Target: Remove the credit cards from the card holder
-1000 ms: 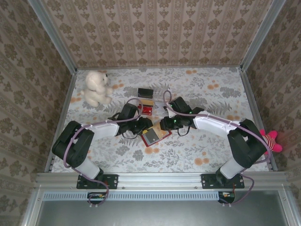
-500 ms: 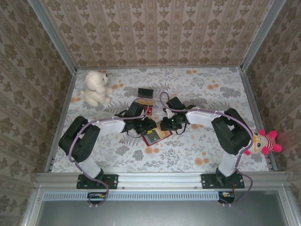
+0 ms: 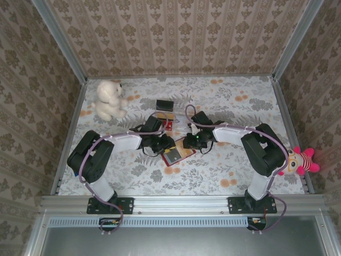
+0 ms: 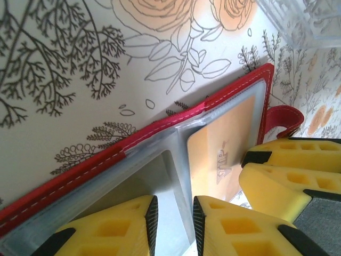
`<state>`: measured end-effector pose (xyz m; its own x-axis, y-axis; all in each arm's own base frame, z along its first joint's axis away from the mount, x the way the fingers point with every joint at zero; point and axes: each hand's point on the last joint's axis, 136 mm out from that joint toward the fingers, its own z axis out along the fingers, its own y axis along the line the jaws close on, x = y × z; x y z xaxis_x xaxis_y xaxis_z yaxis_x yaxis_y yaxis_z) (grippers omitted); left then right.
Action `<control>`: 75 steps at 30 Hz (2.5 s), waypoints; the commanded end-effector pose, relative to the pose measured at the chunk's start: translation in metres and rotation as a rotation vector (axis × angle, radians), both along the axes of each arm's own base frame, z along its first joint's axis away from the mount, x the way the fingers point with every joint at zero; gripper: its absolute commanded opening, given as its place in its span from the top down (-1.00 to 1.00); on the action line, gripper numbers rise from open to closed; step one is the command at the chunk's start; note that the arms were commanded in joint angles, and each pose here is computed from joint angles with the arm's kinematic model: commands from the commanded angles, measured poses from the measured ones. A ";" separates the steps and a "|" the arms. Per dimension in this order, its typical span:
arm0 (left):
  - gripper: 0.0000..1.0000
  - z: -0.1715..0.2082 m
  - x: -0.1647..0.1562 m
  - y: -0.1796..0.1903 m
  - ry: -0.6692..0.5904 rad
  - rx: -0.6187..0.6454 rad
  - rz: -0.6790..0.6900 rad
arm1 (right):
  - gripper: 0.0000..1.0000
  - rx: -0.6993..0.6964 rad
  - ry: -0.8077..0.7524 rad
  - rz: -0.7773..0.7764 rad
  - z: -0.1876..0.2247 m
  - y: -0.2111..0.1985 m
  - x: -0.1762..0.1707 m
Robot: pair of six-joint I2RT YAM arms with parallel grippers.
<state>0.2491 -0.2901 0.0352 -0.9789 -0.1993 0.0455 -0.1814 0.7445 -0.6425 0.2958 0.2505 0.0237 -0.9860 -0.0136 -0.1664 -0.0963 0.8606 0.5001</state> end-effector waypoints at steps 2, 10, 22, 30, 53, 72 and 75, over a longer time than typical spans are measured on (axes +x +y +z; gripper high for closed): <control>0.42 -0.007 0.000 0.011 -0.006 0.070 -0.037 | 0.48 -0.051 0.084 -0.064 -0.011 -0.018 -0.017; 0.42 0.008 0.004 -0.002 -0.056 0.020 -0.097 | 0.48 -0.007 0.108 -0.112 -0.010 -0.020 -0.007; 0.42 0.034 0.012 -0.023 -0.135 -0.009 -0.087 | 0.48 0.122 0.211 -0.207 -0.005 -0.014 -0.033; 0.51 0.023 0.014 -0.035 -0.096 -0.014 -0.071 | 0.51 0.110 0.073 -0.140 0.026 -0.013 -0.012; 0.52 0.000 -0.016 -0.017 0.003 0.034 -0.015 | 0.56 0.037 0.191 -0.150 -0.026 -0.020 -0.029; 0.57 0.002 -0.009 -0.024 -0.022 -0.048 -0.015 | 0.56 0.072 0.226 -0.163 -0.030 -0.015 -0.032; 0.60 0.007 -0.007 -0.023 -0.030 -0.078 -0.004 | 0.56 0.056 0.221 -0.167 -0.031 -0.017 -0.032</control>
